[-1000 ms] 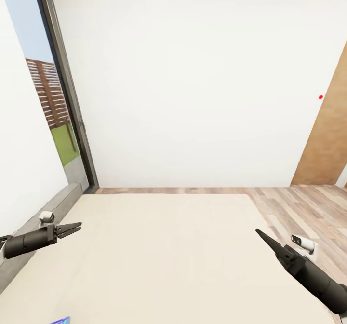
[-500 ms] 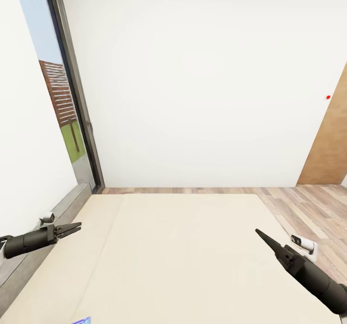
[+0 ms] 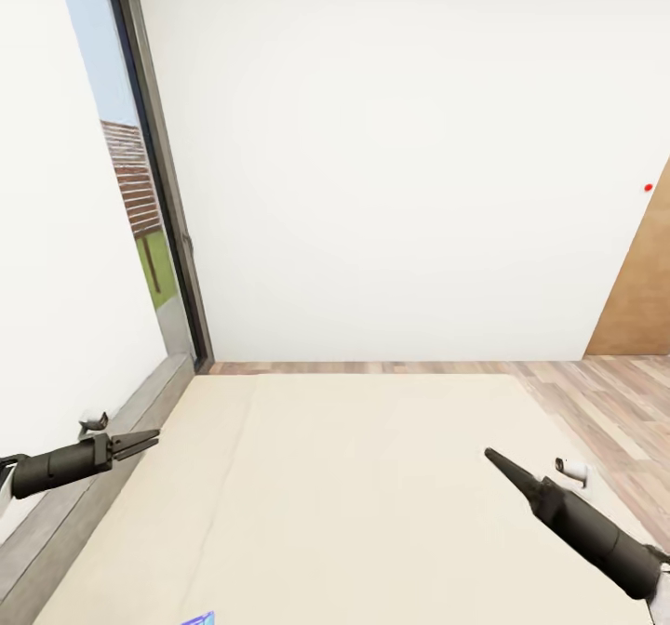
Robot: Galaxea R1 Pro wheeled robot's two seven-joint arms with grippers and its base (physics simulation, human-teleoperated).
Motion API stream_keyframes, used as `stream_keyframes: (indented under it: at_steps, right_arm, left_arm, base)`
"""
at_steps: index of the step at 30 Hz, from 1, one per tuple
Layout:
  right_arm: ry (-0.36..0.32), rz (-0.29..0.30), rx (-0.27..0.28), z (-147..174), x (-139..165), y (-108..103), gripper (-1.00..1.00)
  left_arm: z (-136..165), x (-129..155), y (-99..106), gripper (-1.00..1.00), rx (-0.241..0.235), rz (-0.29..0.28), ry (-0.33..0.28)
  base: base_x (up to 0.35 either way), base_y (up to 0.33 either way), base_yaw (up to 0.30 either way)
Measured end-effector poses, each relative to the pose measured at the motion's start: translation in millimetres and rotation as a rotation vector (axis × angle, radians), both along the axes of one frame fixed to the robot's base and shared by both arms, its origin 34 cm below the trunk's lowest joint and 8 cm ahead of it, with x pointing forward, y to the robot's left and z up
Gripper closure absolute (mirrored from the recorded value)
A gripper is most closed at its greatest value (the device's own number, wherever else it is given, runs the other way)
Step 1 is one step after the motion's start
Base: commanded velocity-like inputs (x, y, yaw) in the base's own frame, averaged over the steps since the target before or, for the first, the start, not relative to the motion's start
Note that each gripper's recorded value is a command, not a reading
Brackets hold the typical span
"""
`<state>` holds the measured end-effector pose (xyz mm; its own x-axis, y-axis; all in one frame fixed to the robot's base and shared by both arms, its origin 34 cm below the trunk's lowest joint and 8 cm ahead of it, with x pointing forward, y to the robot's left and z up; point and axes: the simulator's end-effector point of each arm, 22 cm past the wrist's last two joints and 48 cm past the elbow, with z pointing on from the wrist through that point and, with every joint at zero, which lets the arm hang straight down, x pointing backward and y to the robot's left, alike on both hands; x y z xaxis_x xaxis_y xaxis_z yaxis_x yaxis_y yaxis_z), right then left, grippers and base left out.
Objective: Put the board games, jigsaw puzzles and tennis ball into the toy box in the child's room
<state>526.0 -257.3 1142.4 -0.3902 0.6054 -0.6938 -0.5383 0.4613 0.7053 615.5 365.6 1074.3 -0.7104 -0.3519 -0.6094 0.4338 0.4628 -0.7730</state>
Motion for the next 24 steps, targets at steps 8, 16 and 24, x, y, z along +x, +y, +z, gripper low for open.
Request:
stream_keyframes:
  at_steps: [8,16,24]
  right_arm:
    - [0.293,-0.075,-0.138,-69,22,10,-1.0]
    - [0.526,-0.204,-0.338,-131,38,14,-1.0]
    - [0.681,-0.346,-0.516,-169,42,15,-1.0]
  left_arm:
    - [-4,0,-3,-1.0,0.007,-0.003,0.009]
    - [-13,5,-1,-1.0,0.04,0.021,0.027]
    - [-39,21,0,-1.0,0.132,0.098,0.075]
  base:
    - [0.0,0.171,0.0]
    - [0.0,0.034,0.0]
    - [0.0,0.006,0.0]
